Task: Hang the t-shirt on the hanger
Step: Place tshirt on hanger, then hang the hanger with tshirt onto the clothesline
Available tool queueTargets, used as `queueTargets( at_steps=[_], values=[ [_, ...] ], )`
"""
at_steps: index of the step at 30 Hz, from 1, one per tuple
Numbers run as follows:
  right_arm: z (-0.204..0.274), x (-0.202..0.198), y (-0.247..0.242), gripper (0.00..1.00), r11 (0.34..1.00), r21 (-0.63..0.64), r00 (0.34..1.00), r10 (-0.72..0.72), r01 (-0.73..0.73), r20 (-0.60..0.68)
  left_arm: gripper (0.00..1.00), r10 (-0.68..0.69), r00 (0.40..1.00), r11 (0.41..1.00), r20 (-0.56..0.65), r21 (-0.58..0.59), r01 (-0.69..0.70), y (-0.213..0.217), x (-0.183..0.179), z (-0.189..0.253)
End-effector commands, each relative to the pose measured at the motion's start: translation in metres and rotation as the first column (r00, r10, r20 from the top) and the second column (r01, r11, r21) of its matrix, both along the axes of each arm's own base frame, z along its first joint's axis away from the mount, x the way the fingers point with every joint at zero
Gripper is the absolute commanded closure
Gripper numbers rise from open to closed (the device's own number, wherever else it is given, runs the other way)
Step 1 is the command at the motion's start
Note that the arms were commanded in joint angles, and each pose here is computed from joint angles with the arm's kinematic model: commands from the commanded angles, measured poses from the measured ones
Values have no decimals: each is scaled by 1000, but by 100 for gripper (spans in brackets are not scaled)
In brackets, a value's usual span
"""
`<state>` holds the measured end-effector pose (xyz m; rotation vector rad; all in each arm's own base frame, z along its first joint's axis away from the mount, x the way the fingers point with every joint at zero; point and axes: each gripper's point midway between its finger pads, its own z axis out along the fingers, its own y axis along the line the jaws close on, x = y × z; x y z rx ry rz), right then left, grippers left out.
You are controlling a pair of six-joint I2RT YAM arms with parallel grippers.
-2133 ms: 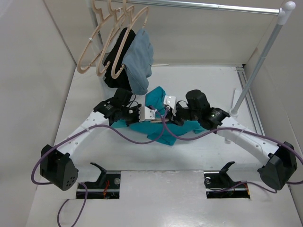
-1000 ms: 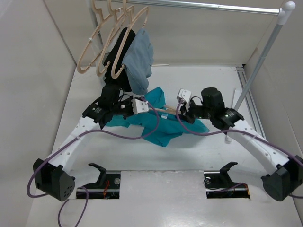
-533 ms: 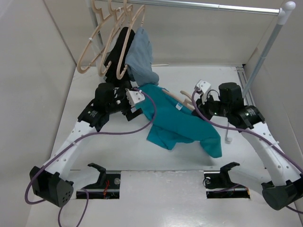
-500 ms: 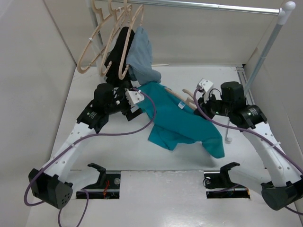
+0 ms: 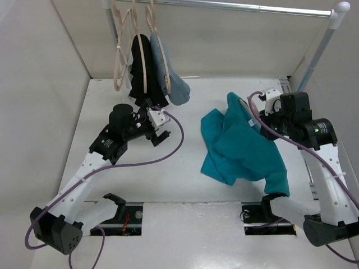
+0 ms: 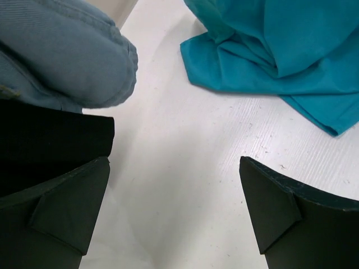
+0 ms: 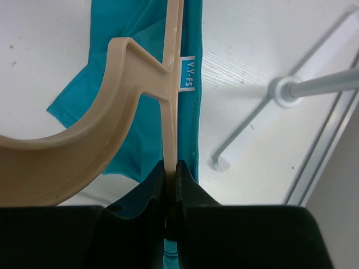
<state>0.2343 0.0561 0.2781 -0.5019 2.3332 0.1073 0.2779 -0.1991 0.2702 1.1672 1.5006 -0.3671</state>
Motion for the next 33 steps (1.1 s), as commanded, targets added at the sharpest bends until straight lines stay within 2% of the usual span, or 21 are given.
queueTargets(
  at_steps=[1, 3, 4, 7, 8, 9, 12, 18, 26, 29, 33],
  values=[
    [45, 10, -18, 100, 991, 18, 978, -133, 132, 161, 0, -7, 1000, 999, 18, -43, 8, -4, 0, 7],
    [63, 29, -23, 100, 986, 2, 966, -166, 169, 199, 0, -29, 999, 999, 15, -38, 29, -6, -3, 3],
    [97, 35, -24, 100, 983, 26, 944, -179, 179, 279, 0, -29, 1000, 999, 3, -33, 29, -6, -4, 0],
    [132, 65, -23, 100, 982, 22, 923, -182, 185, 340, 0, -41, 999, 999, 2, -26, 41, -6, -6, -1],
    [166, 67, -25, 100, 981, 37, 887, -188, 191, 421, 0, -41, 999, 999, 12, -30, 41, -6, -7, 2],
    [167, 82, -25, 100, 980, 18, 892, -187, 197, 412, 0, -41, 999, 999, 22, -34, 41, -5, -9, 5],
    [201, 93, -36, 100, 970, 46, 846, -229, 237, 482, 0, -41, 999, 999, 19, -33, 41, -3, -12, 2],
    [264, 99, -43, 100, 956, 163, 710, -291, 245, 641, 0, -23, 999, 999, 30, -32, 24, 4, -20, -4],
    [279, 102, -61, 100, 918, 204, 627, -382, 340, 679, 0, -23, 999, 999, 31, -32, 24, 4, -19, -8],
    [288, 101, -79, 100, 885, 221, 566, -436, 409, 699, 0, -21, 999, 999, 32, -42, 22, 3, -19, -7],
    [287, 116, -88, 100, 872, 224, 548, -454, 435, 703, 0, -20, 999, 999, 32, -42, 22, 3, -19, -7]
  ],
)
